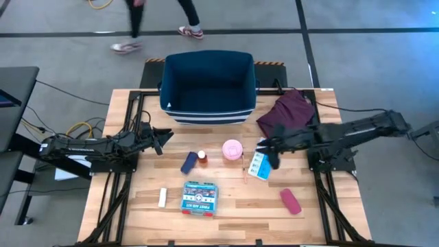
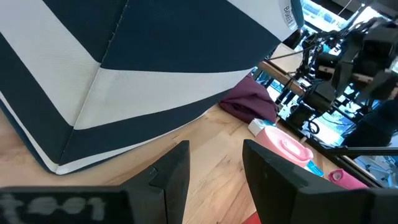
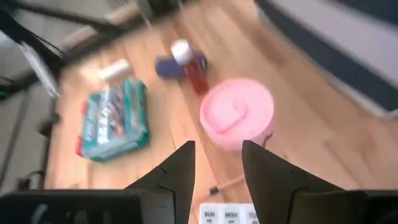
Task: Pick & place medical supplies in basket/bin
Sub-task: Put the pink tumbler into the blue bin
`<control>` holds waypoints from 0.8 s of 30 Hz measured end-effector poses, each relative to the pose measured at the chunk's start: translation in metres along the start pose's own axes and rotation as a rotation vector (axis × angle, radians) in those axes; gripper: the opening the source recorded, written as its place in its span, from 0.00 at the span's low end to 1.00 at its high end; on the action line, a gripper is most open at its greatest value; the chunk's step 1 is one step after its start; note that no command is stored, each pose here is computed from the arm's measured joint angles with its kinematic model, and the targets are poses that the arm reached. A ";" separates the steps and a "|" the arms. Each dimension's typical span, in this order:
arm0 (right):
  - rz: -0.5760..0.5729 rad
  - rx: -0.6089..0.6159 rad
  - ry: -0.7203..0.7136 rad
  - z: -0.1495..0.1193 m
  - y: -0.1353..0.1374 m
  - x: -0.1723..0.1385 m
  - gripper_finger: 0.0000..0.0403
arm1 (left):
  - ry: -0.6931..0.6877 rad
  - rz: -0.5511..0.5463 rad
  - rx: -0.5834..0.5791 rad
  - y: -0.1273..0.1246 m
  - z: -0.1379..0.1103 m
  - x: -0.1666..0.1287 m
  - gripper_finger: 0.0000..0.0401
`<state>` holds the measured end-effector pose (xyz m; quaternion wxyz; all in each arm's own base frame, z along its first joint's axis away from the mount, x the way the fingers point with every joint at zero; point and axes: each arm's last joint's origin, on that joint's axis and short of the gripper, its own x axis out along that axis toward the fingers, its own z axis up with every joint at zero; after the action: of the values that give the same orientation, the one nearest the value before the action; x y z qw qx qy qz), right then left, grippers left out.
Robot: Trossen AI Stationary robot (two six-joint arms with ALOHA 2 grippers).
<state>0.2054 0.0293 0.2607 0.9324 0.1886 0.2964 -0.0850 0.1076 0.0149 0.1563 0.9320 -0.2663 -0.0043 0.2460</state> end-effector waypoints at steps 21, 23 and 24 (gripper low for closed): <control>-0.138 0.088 0.563 -0.008 0.045 0.132 0.31 | 0.005 -0.006 0.004 0.000 0.000 0.000 0.34; -0.153 0.085 0.586 -0.010 0.045 0.138 0.31 | 0.006 -0.006 0.005 0.000 0.000 0.000 0.34; -0.166 0.090 0.605 -0.011 0.045 0.140 0.31 | 0.005 -0.006 0.004 0.000 0.000 0.000 0.34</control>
<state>0.3252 0.0685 0.1843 0.7826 0.2215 0.5705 -0.1138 0.1077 0.0147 0.1562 0.9333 -0.2649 -0.0020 0.2425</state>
